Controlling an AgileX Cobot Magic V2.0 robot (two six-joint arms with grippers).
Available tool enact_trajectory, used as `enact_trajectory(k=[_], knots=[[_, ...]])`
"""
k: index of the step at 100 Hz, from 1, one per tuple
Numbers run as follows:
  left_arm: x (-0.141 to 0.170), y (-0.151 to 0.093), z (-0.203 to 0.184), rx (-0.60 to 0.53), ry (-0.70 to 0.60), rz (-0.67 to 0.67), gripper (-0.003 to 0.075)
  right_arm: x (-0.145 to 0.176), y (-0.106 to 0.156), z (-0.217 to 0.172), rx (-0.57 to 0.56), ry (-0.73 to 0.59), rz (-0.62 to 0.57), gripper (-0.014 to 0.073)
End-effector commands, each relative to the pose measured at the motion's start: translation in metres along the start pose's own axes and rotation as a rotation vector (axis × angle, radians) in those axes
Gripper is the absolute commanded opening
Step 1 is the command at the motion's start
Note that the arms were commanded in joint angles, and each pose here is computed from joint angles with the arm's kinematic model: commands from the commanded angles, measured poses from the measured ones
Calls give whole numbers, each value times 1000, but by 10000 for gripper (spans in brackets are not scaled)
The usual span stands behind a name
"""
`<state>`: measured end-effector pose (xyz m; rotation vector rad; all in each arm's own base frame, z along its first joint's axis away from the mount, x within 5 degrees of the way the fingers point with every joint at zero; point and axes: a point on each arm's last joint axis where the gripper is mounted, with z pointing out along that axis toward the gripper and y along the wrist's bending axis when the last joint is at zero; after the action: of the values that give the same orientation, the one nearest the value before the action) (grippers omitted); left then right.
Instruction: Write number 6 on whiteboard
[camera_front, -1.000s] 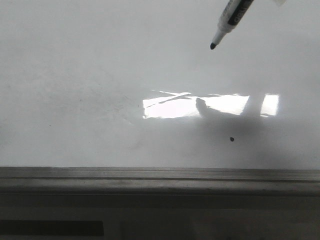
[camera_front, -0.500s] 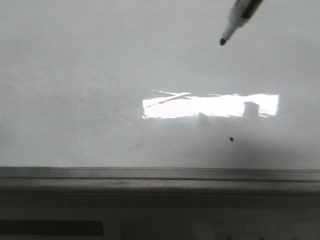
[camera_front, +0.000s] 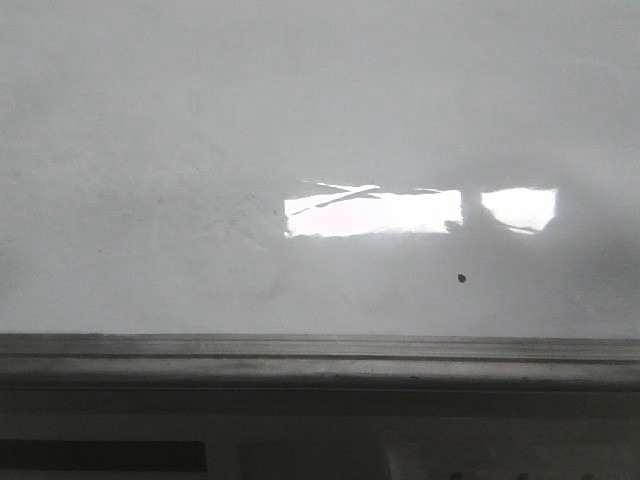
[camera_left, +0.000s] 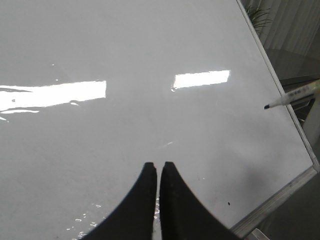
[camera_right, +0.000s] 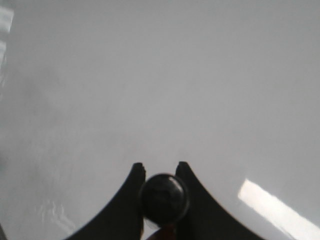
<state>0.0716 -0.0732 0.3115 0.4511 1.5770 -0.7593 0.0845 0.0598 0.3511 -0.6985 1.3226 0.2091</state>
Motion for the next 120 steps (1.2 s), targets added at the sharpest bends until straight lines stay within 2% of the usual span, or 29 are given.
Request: enact_trajectory(k=[1,14,15,33,56,94,111,120], knots=[[-9,-5,1,33,-22,9,-20,-27,-7,-3,42,-213,47,-43],[-9,-5,1,33,-22,9,-20,-22,-4,3,37,-237,47,-43],[-6,-15,0,138,1,9,-20,-22,-4,4,36,-238,47,-43],[-6,-16,-1,146,0,9,-20,-16,-1,11,27,-232,48,-43],[-6,-16,-1,146,0,9,-20,-7,2,20,6,-139,49,-43],[-6,-16,-1,146,0,9,-20,2,5,35,-15,-82,50,-44],[-6,-16,-1,146,0,9,-20,1,10,45,-44,-129,-69,-44],[-6,-16,-1,146,0,9,-20,4,11,50,-54,-121,-77,-44]])
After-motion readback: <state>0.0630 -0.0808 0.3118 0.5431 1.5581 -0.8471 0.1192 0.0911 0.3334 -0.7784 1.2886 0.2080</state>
